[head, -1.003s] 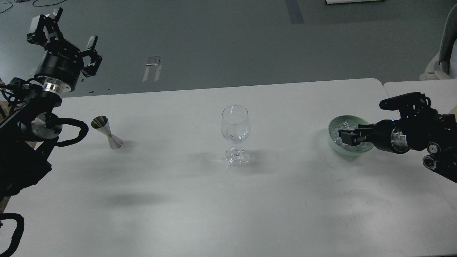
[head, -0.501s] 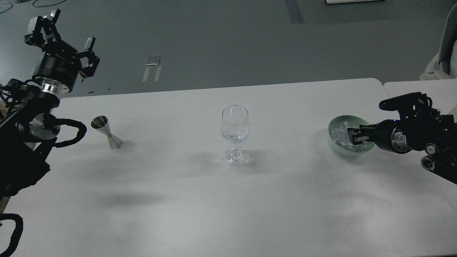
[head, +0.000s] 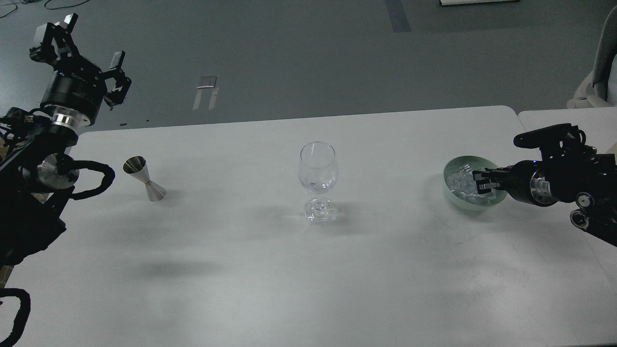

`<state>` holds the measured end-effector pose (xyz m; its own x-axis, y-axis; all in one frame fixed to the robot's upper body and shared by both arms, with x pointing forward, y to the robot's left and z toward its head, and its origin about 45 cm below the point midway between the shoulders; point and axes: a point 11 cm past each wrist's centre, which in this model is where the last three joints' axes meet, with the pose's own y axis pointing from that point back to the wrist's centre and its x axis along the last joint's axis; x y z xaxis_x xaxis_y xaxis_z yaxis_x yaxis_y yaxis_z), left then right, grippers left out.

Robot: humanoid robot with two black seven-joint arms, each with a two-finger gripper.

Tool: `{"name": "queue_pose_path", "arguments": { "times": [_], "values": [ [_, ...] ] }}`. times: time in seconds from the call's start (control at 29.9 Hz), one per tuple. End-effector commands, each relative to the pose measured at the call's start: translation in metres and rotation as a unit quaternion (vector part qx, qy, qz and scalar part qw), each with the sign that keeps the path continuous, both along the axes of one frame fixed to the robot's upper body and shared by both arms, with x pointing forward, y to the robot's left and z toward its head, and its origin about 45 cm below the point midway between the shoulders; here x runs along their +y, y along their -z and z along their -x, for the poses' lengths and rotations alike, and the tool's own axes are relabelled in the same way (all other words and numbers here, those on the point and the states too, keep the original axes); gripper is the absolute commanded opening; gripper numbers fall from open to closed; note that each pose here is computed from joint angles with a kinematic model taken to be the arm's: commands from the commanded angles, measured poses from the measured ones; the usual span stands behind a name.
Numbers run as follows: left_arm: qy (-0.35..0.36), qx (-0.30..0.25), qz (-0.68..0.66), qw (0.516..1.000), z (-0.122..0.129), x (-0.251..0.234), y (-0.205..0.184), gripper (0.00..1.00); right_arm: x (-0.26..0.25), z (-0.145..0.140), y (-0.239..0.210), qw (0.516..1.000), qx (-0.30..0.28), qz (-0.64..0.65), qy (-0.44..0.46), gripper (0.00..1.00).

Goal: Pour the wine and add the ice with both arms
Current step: 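Lift the ice with the right gripper toward the wine glass, then move the right gripper over the wine glass rim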

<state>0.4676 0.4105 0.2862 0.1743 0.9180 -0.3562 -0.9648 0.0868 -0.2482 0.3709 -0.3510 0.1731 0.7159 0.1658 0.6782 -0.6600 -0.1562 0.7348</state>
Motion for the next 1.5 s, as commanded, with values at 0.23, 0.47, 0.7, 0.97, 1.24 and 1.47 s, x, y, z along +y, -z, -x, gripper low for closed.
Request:
{"name": "queue_pose_path", "arguments": {
  "times": [0.23,0.47,0.7,0.97,1.24,1.47],
  "values": [
    [-0.002,0.001,-0.003,1.000,0.000,0.002,0.000,0.98,0.026,-0.021,-0.075,0.993,-0.091,-0.071,-0.017,0.00],
    [-0.004,-0.006,-0.003,1.000,-0.002,0.003,-0.008,0.98,0.070,-0.022,-0.117,0.980,-0.138,-0.123,-0.068,0.00],
    [-0.002,-0.005,-0.005,1.000,-0.001,0.002,-0.006,0.98,0.144,-0.022,-0.142,0.960,-0.160,-0.183,-0.138,0.00],
    [-0.004,-0.005,-0.003,1.000,0.000,0.005,-0.006,0.98,0.188,-0.016,-0.141,0.952,-0.152,-0.208,-0.167,0.00],
    [-0.020,-0.020,0.018,0.999,0.000,0.013,-0.013,0.98,0.224,-0.006,-0.137,0.943,-0.147,-0.208,-0.214,0.00],
    [-0.031,-0.028,0.029,0.999,0.001,0.020,-0.017,0.98,0.235,-0.003,-0.138,0.941,-0.148,-0.194,-0.236,0.00]
  ]
}}
